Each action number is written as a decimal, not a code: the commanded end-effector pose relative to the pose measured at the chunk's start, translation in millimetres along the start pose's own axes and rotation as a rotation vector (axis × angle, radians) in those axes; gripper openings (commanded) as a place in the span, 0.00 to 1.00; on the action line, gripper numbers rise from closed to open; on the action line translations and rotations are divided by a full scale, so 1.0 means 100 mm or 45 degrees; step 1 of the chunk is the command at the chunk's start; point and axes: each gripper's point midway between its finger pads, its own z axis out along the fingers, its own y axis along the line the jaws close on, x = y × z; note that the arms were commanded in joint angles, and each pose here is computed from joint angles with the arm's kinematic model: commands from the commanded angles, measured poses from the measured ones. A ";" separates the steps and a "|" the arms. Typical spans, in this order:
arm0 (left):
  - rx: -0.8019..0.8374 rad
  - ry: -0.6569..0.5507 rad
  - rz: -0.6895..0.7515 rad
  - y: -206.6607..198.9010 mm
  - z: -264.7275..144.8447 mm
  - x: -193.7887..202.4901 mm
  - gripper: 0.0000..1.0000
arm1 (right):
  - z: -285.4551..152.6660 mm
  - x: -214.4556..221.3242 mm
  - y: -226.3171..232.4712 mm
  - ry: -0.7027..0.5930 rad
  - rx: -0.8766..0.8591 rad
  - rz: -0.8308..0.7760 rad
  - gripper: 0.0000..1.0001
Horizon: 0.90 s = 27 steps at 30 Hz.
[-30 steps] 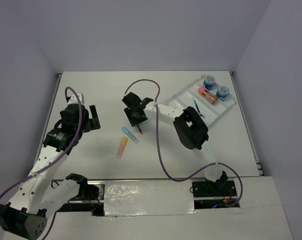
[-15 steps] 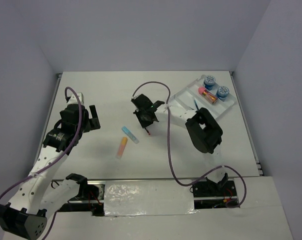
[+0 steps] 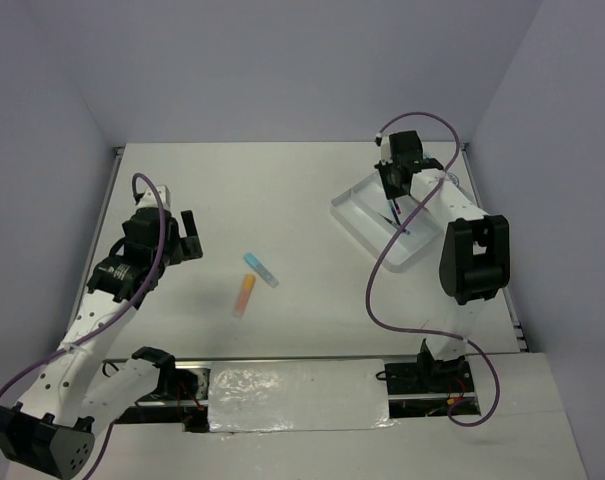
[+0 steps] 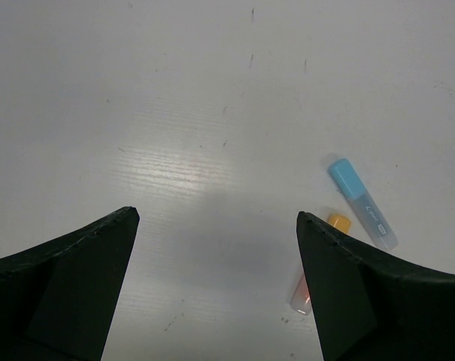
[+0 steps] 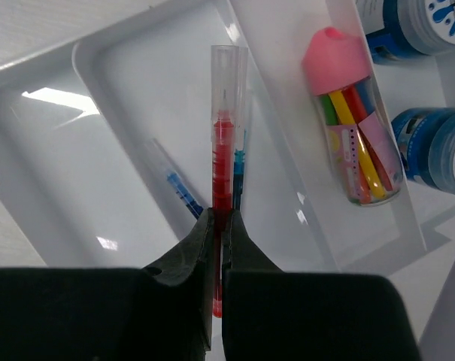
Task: Sort the stationery into containers
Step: Place the pen in the storage box.
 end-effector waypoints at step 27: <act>-0.057 -0.006 -0.015 0.07 0.07 -0.05 0.99 | -1.14 -0.23 2.21 -0.428 -0.528 -0.110 1.00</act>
